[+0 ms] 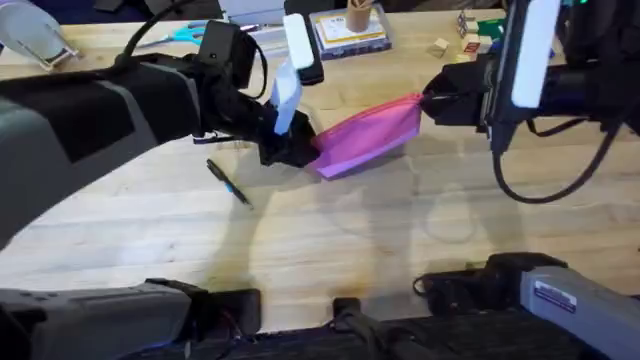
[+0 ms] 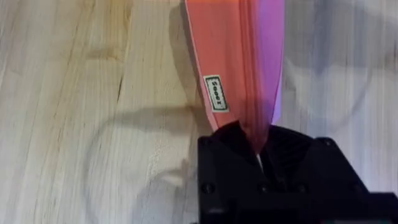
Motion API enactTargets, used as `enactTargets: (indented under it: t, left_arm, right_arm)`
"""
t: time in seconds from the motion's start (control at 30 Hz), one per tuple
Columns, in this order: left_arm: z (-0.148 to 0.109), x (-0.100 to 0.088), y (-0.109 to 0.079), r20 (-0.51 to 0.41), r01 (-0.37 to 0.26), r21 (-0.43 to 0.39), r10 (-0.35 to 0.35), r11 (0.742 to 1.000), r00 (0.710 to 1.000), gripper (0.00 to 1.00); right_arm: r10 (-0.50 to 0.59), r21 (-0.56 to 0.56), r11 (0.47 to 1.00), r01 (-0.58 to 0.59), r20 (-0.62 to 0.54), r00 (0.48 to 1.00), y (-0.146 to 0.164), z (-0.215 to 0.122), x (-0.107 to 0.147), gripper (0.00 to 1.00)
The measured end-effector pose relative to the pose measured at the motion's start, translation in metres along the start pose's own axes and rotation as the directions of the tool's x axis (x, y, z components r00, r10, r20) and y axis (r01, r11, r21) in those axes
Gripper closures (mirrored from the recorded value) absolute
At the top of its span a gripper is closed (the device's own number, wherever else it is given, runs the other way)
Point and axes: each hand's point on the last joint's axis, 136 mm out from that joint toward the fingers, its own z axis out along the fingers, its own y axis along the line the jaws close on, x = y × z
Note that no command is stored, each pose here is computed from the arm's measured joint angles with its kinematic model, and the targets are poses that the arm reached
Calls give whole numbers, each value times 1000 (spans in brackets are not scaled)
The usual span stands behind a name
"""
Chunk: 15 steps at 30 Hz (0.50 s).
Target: Unzip the bag, pick up the pens from the table one at a time and place them inside, then zip the bag closed.
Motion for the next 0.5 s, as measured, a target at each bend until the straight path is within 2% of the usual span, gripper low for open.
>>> enactTargets:
  t: [0.5]
  left_arm:
    - [1, -3, -2, 10, -4, 8, 4, 1000, 1000, 901]
  right_arm:
    - [-45, 56, 997, 44, 12, 999, -4, -17, -15, 968]
